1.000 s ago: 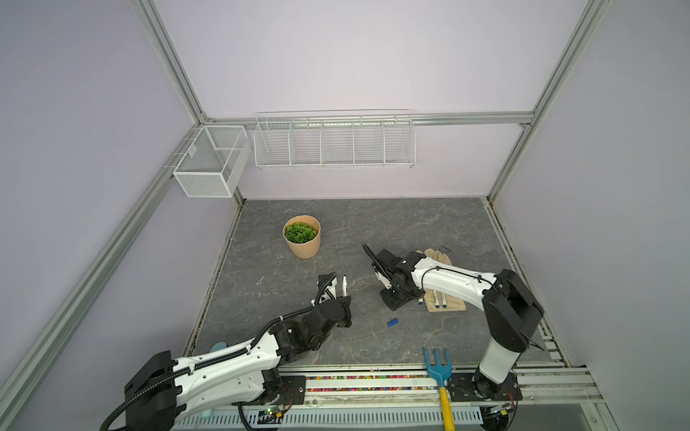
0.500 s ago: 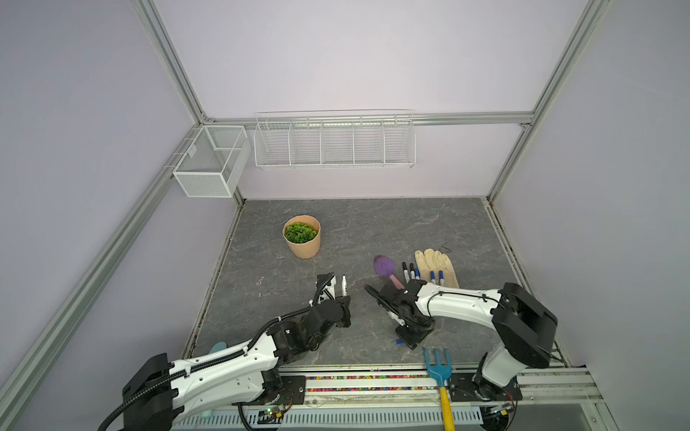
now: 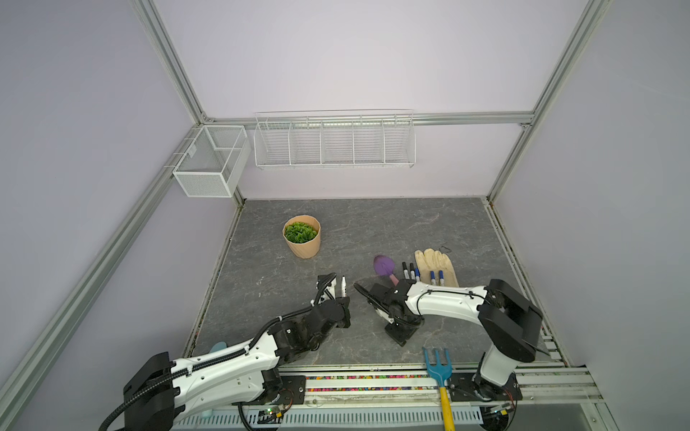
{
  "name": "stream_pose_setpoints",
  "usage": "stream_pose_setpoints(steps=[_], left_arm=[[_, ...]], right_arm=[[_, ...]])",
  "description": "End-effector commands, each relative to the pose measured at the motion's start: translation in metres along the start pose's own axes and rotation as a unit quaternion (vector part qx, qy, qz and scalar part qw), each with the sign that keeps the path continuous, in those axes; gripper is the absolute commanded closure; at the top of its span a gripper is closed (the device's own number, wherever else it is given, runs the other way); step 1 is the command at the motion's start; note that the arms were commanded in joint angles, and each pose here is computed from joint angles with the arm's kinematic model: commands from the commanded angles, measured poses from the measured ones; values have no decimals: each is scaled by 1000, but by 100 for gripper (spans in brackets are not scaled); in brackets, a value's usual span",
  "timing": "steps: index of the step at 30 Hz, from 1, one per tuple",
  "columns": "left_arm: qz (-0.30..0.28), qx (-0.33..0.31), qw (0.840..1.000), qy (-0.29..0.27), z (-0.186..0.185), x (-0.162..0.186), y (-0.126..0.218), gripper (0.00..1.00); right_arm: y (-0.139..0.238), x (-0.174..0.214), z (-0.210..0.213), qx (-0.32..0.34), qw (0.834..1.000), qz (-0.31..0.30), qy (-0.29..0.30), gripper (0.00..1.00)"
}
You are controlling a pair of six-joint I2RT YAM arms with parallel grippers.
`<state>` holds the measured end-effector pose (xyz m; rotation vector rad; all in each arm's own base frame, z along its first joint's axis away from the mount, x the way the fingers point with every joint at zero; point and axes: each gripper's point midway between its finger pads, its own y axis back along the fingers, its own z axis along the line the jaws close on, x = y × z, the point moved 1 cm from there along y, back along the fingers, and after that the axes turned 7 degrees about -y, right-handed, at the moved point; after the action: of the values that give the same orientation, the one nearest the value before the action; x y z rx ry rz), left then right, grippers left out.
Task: Insert the pens into the pen caps
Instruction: 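Lower the right gripper onto the blue cap and grasp it, then lift the blue cap with the right gripper above the left gripper's marker tip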
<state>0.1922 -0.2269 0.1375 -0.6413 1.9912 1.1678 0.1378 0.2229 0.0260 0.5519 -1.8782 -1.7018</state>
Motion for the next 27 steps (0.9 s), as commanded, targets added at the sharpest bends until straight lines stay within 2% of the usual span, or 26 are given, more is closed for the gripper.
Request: stream_pose_setpoints(steps=[1,3,8,12,17,22,24,27], left_arm=[[-20,8,1000,8,-9,-15,0,100],[-20,9,1000,7,-11,-16,0,100],[-19,7,1000,2,-12,-19,1,100],[-18,7,1000,-1,-11,-19,3,100],[-18,12,1000,-5,-12,-19,4,100],[-4,34,999,-21,-23,-15,-1,100],[3,46,998,-33,-32,-13,-3,100],[9,73,995,-65,-50,-9,-6,100]], right_arm=[[-2,-18,1,18,999,-31,26,46],[-3,-25,0,24,999,-39,26,48],[-7,-26,3,18,999,-31,25,61],[-9,-23,5,-7,999,-24,22,70],[-2,-28,6,-67,997,-30,-9,86],[52,-55,-4,-130,982,-125,-51,93],[86,-70,-10,-159,967,-189,-69,93],[141,-88,-14,-206,929,-294,-87,93]])
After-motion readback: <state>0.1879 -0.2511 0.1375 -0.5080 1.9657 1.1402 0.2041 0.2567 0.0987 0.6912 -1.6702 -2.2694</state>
